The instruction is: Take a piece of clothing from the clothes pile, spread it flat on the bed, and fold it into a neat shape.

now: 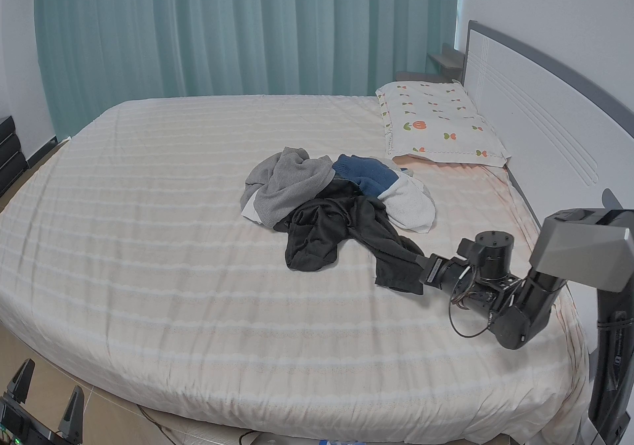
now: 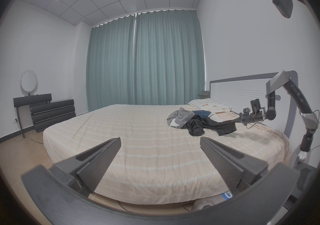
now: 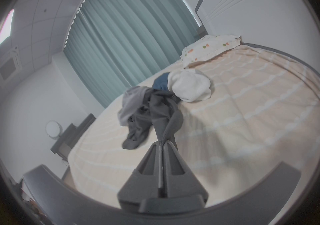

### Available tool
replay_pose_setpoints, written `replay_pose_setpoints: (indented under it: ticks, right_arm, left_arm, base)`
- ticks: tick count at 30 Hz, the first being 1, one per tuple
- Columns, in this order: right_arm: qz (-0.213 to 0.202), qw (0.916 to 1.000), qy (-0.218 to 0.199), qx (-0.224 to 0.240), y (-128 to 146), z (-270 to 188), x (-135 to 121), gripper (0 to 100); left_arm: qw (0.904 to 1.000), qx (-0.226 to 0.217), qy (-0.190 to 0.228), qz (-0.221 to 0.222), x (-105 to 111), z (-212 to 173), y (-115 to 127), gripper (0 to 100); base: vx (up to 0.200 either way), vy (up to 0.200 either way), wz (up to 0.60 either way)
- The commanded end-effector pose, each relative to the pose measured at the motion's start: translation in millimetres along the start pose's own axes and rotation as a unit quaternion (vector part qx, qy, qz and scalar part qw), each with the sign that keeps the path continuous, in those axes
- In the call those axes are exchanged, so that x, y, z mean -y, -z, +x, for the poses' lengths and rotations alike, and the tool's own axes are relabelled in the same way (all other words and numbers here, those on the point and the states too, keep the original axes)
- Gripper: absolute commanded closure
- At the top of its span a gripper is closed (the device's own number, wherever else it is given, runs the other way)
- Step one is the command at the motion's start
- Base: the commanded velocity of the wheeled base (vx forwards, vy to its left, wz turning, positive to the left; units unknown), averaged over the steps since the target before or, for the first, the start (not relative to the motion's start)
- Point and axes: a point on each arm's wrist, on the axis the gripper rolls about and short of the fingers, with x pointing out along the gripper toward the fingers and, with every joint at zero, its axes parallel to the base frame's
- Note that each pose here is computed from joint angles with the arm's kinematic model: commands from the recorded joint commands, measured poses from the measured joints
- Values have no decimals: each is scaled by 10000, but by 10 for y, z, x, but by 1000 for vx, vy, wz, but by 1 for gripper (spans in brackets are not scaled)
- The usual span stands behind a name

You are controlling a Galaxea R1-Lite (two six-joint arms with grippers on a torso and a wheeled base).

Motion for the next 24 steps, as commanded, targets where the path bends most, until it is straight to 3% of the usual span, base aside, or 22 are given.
replay_pose_setpoints:
  ticks: [1, 8, 9, 10, 11, 13, 16, 17, 18, 19, 21, 24]
  right_arm:
    - [357, 9950, -756, 553, -470, -801, -426, 100]
    - [338, 9914, -1111, 610, -492, -1258, -620, 100]
    - [326, 9894, -1264, 638, -497, -1390, -683, 100]
    - [325, 9892, -1275, 640, -498, -1405, -687, 100]
    - [321, 9880, -1352, 667, -510, -1471, -716, 100]
    - [313, 9867, -1449, 670, -516, -1518, -760, 100]
    - [272, 9851, -1579, 623, -481, -1588, -828, 100]
    - [272, 9851, -1579, 623, -481, -1588, -828, 100]
    - [231, 9863, -1505, 636, -415, -1630, -843, 100]
    - [240, 9856, -1532, 672, -402, -1656, -883, 100]
    - [267, 9843, -1600, 693, -375, -1696, -958, 100]
    - [262, 9836, -1626, 731, -381, -1710, -982, 100]
  left_arm:
    - [10000, 18, 6, -2, 1, -1, 46, 0]
    - [9995, 116, 171, 224, 8, -4, 22, 0]
    - [9952, 892, 366, 162, 14, -93, -339, 0]
    - [9939, 1020, 404, 133, 14, -113, -430, 0]
    - [9918, 1125, 600, -57, 15, -99, -775, 0]
    - [9944, 725, 758, -111, 18, 60, -937, 0]
    - [9961, 4, 880, 43, 19, 338, -978, 0]
    - [9961, 4, 880, 43, 19, 338, -978, 0]
    - [9933, -689, 888, 256, 15, 614, -962, 0]
    - [9917, -881, 879, 315, 12, 731, -997, 0]
    - [9885, -1110, 969, 327, 18, 1021, -1106, 0]
    - [9820, -1286, 1343, 343, 105, 1274, -1078, 0]
  base:
    - [0, 0, 0]
    - [0, 0, 0]
    - [0, 0, 0]
    - [0, 0, 0]
    - [0, 0, 0]
    - [0, 0, 0]
    - [0, 0, 0]
    - [0, 0, 0]
    - [0, 0, 0]
    - [0, 0, 0]
    - [0, 0, 0]
    - [0, 0, 0]
